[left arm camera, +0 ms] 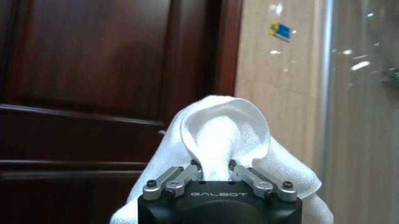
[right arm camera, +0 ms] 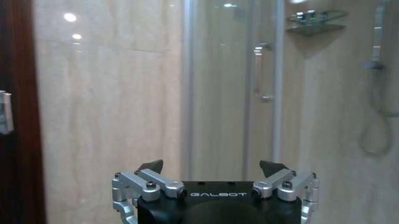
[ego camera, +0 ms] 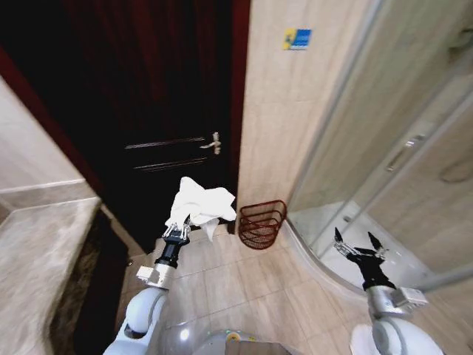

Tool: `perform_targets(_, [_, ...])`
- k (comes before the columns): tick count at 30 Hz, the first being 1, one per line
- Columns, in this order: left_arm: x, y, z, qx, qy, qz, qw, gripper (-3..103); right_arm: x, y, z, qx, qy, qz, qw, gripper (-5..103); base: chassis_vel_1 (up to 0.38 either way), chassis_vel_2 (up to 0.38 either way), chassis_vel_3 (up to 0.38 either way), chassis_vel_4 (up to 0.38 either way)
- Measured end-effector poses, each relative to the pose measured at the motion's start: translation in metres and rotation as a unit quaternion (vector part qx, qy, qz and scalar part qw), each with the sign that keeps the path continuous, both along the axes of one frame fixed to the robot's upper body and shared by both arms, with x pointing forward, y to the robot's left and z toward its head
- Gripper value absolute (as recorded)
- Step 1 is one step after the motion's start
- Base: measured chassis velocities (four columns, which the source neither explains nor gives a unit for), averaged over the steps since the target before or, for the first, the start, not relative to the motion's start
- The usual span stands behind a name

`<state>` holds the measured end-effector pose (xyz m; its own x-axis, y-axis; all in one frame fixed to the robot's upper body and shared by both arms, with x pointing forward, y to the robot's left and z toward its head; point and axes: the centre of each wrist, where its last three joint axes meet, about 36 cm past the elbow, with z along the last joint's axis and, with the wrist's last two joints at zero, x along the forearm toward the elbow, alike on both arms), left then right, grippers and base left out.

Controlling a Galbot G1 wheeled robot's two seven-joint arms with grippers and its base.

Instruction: Discard the used towel into the hamper.

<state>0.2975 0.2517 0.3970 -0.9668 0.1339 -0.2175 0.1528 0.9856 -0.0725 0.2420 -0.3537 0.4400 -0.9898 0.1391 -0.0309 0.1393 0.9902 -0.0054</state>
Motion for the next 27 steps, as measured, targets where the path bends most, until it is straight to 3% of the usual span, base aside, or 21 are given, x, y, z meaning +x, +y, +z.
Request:
perform_targets(6, [0.001,-0.002,-0.002,-0.013,-0.02,-0.009,0.9997,16,-0.004,-0.002,-0.004,0.0,0.004,-0.004,1.0,100,-0.076,-0.074,-0.064,-0.05])
perform_targets(27, [0.001,0.0,-0.003,-0.009,-0.027,-0.007,0.9996,16,0.004,-0.003,-0.01,-0.002,-0.004,-0.017,1.0,100,0.0,0.0,0.0,0.0])
